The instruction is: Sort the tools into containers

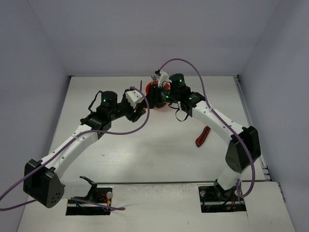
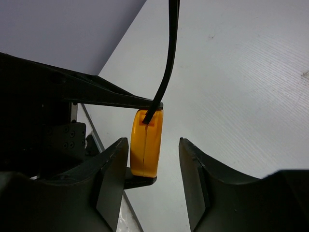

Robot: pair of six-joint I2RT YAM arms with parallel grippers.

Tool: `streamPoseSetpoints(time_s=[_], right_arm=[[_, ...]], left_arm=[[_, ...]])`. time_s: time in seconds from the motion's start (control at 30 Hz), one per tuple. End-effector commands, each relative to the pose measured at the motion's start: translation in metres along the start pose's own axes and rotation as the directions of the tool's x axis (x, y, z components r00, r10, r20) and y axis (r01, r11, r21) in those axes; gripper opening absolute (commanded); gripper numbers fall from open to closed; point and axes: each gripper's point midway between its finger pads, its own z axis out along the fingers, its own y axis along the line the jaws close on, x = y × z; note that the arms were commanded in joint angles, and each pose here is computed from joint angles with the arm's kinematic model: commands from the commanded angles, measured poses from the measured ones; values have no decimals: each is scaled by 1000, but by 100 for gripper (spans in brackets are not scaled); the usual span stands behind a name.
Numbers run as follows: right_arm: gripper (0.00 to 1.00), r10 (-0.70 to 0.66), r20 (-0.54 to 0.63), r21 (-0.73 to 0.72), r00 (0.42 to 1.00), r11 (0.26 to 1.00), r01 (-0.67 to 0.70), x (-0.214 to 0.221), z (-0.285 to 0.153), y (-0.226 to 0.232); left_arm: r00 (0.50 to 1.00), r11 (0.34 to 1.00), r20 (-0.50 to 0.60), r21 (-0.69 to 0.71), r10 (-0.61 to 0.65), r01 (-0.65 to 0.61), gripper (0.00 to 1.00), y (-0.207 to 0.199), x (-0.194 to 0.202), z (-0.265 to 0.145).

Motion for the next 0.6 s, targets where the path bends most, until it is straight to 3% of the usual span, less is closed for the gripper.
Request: streamPoseSetpoints(time_s=[0.0,0.17,0.23,0.33,0.37,0.57], right_arm=[[35,-60,71,-50,996,997,64,-26,1,19],[17,-68,67,-55,995,996,72,-25,2,19],[7,-86,77,-47,993,995,89,-28,-1,19],[2,-127,105,-26,986,991,131,-37,-7,16],[1,-140,112,-16,984,990,142,-40,-8,14],[0,-310,145,112,939,949,296,-68,-24,-23]], left_arm=[[984,995,150,-25,97,-94,24,9,-57,-4],[984,995,144,-29,101,-98,25,10,-55,-3],[987,995,128,-30,95,-92,32,11,-52,-3],[991,995,104,-69,79,-72,68,17,-46,-3],[993,995,95,-79,64,-56,71,18,-42,-3],[995,969,79,-235,-65,82,74,36,-26,-16]])
